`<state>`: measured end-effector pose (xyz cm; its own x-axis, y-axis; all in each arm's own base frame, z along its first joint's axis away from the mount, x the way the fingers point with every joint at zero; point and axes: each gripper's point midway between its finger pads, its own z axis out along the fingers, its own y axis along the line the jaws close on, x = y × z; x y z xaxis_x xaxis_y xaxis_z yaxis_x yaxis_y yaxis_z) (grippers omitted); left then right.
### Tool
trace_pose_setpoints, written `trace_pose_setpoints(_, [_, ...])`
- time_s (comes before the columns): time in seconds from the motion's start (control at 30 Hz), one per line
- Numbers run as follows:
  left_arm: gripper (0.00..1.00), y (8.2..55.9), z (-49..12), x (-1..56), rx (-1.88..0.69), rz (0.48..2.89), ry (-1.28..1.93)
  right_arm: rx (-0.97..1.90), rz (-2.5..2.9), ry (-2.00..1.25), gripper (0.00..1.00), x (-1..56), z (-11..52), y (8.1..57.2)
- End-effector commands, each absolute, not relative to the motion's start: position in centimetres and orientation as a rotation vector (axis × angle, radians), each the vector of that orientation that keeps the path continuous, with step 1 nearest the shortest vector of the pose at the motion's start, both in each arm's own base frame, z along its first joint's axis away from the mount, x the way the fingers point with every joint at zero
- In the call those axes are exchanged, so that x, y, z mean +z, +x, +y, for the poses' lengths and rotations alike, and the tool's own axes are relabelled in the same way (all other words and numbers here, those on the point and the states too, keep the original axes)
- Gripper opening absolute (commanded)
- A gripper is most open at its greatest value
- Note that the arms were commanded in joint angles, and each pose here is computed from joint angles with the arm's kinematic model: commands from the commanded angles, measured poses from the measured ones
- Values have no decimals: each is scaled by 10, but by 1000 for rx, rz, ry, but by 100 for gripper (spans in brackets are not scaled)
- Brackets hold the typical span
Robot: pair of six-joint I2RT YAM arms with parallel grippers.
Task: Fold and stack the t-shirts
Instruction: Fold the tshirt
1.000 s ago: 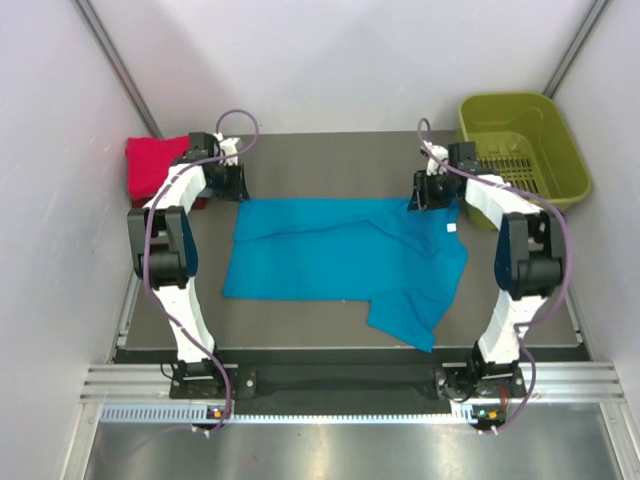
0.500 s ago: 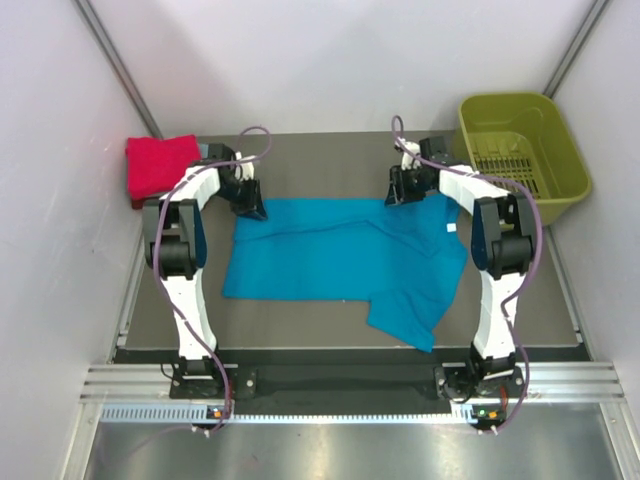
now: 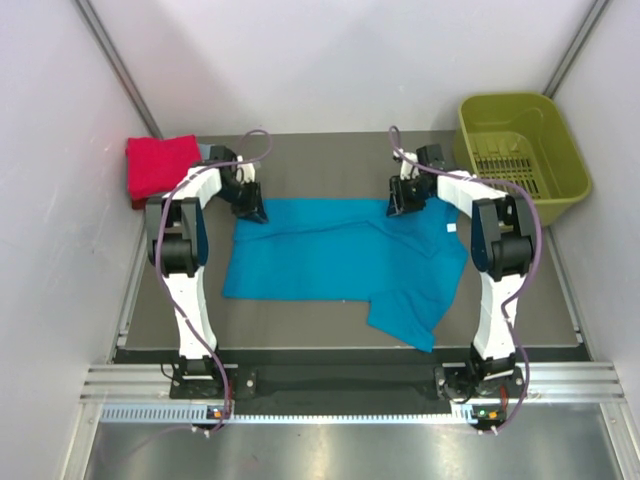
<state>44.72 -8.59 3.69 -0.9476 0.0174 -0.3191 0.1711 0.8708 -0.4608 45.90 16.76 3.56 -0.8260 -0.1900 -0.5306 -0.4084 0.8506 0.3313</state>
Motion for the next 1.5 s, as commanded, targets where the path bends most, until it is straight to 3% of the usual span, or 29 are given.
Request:
trace_pose_setpoints(0.0, [28,456,-89,43,-754,2715,126,576,2495,-460,40,58,165,456])
trace_pose_setpoints(0.33, [27,463,-92,39,-775,2694,136,552,2504,-510,18,78,170,434])
trace_pose_setpoints(0.77, [27,462,-97,35,-813,2672,125,602,2486,-721,18,111,229,335])
trace_pose_setpoints(0.87, [27,462,-95,39,-806,2668,128,619,2497,-701,28,117,233,317])
trace_pose_setpoints(1.13, [27,465,-96,45,-805,2667,113,442,2387,-495,30,138,180,403])
trace_pose_setpoints(1.23, [26,465,-96,41,-813,2695,94,407,2398,-452,30,117,154,443])
trace_pose_setpoints(1.47, [24,457,-98,35,-832,2716,71,465,2381,-433,28,97,159,501])
